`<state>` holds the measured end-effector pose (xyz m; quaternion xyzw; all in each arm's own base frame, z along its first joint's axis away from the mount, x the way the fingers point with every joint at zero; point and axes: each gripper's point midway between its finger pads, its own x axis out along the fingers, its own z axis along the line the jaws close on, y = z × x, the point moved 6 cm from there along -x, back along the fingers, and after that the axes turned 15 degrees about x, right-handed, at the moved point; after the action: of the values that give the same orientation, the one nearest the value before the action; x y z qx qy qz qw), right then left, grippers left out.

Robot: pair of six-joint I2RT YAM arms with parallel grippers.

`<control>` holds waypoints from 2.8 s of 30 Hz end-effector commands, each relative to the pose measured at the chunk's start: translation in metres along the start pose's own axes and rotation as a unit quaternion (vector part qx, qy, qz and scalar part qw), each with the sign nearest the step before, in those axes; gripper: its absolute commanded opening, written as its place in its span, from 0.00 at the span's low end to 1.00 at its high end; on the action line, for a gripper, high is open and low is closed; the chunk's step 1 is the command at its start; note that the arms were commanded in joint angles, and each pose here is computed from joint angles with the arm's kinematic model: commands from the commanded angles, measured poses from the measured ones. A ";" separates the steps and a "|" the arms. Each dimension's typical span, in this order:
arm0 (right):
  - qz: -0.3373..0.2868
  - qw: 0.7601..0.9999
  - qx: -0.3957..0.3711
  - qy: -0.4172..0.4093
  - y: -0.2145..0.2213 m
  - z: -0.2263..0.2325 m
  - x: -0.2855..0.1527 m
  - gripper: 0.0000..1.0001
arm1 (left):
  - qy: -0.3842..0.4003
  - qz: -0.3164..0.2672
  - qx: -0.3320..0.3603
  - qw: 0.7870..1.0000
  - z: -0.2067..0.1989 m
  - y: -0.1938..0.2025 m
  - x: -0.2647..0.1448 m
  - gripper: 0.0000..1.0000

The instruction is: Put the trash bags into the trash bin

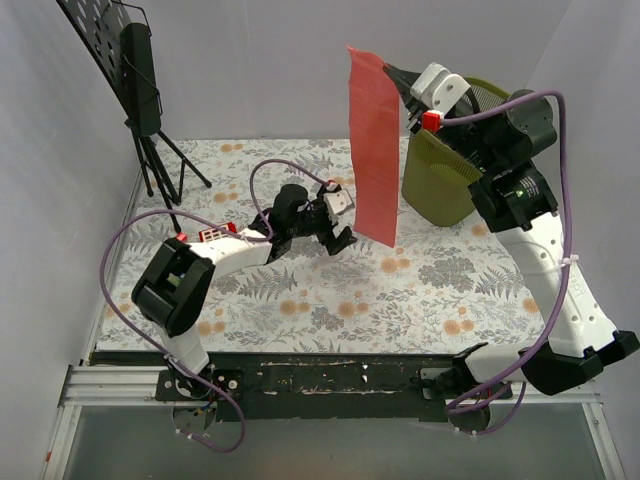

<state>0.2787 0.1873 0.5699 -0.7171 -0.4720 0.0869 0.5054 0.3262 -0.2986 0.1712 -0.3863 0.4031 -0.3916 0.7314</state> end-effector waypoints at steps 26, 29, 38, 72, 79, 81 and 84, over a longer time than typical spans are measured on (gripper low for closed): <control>0.064 0.977 -0.018 0.202 0.076 -0.094 -0.008 0.01 | 0.266 -0.064 -0.127 0.953 -0.051 -0.054 -0.002 0.00; 0.098 0.973 -0.018 0.209 0.121 -0.097 -0.012 0.01 | 0.250 -0.023 -0.118 0.961 -0.056 -0.042 -0.020 0.00; 0.239 0.967 0.053 0.068 0.205 -0.029 -0.038 0.47 | 0.199 0.123 -0.178 0.956 -0.056 -0.028 -0.064 0.00; 0.208 0.811 0.129 -0.532 0.266 0.325 -0.116 0.62 | 0.036 0.322 -0.447 0.834 0.015 0.053 -0.154 0.40; 0.285 0.763 0.192 -0.547 0.311 0.359 -0.121 0.66 | 0.020 0.317 -0.430 0.845 0.005 0.040 -0.176 0.40; 0.304 0.750 0.196 -0.554 0.319 0.363 -0.124 0.66 | 0.020 0.311 -0.435 0.845 0.000 0.037 -0.180 0.40; 0.334 0.734 0.210 -0.552 0.332 0.370 -0.123 0.66 | 0.015 0.304 -0.433 0.848 -0.003 0.034 -0.186 0.40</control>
<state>0.1761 0.3014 0.0790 -0.5326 -0.3748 0.7246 0.2253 0.2712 -0.1241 0.1786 -0.4988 0.6573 0.0819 0.5589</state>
